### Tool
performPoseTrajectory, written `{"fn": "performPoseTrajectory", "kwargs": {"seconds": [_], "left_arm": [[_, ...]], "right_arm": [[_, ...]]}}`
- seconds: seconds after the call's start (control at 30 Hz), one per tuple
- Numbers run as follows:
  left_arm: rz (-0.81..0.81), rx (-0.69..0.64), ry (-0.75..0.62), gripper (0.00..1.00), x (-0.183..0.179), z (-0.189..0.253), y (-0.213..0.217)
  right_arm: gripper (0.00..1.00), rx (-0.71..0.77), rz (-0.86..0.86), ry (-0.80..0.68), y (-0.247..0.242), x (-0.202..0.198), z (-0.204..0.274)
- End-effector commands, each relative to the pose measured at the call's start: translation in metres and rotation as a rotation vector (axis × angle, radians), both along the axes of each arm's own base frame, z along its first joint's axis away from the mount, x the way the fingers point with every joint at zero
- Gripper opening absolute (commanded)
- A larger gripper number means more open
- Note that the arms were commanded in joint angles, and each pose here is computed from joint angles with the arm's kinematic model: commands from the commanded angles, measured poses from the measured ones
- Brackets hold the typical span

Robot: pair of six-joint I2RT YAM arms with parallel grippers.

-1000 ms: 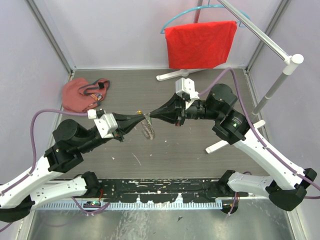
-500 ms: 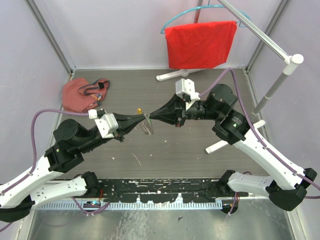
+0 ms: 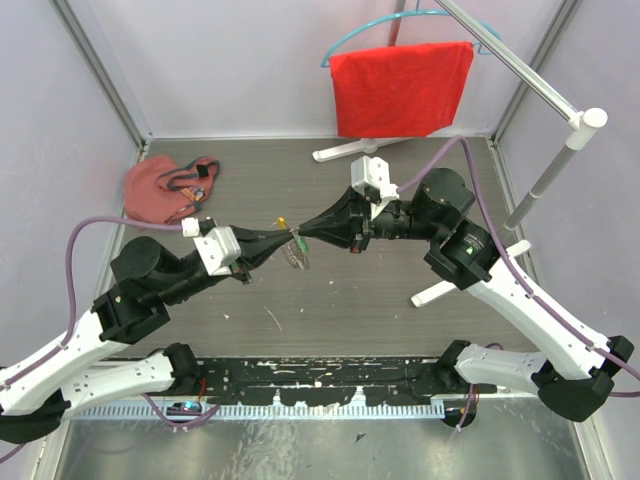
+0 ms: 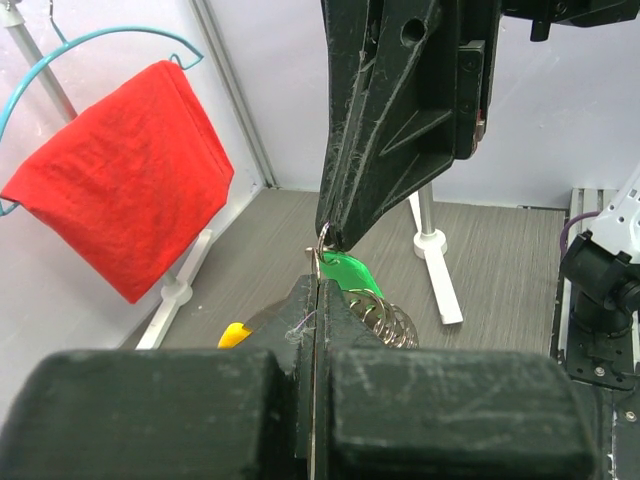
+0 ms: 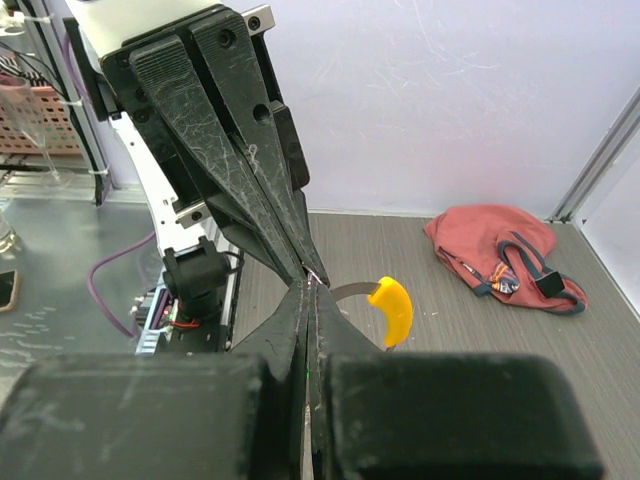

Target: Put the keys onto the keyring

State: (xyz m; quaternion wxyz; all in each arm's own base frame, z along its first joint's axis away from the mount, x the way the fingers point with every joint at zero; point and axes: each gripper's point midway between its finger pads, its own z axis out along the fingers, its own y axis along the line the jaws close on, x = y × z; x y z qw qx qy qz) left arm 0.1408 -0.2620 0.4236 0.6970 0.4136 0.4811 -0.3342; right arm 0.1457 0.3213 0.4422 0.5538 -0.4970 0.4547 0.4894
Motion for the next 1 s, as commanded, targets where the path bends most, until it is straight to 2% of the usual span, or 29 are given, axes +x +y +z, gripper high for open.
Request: {"fn": "performPoseTrajectory", "kwargs": {"seconds": [0.0,0.47,0.97], "left_arm": [[-0.011,-0.032,-0.023,0.00,-0.004,0.012,0.003],[-0.008,-0.032,-0.024,0.00,-0.003,0.012,0.004],[0.001,-0.042,-0.027,0.00,-0.003,0.014,0.006]], "right_arm": [[0.01,0.060,-0.039,-0.047,-0.006,0.000,0.028],[0.01,0.056,-0.117,-0.040,-0.010,0.011,0.025],[0.01,0.007,-0.121,0.011,-0.005,0.017,0.009]]}}
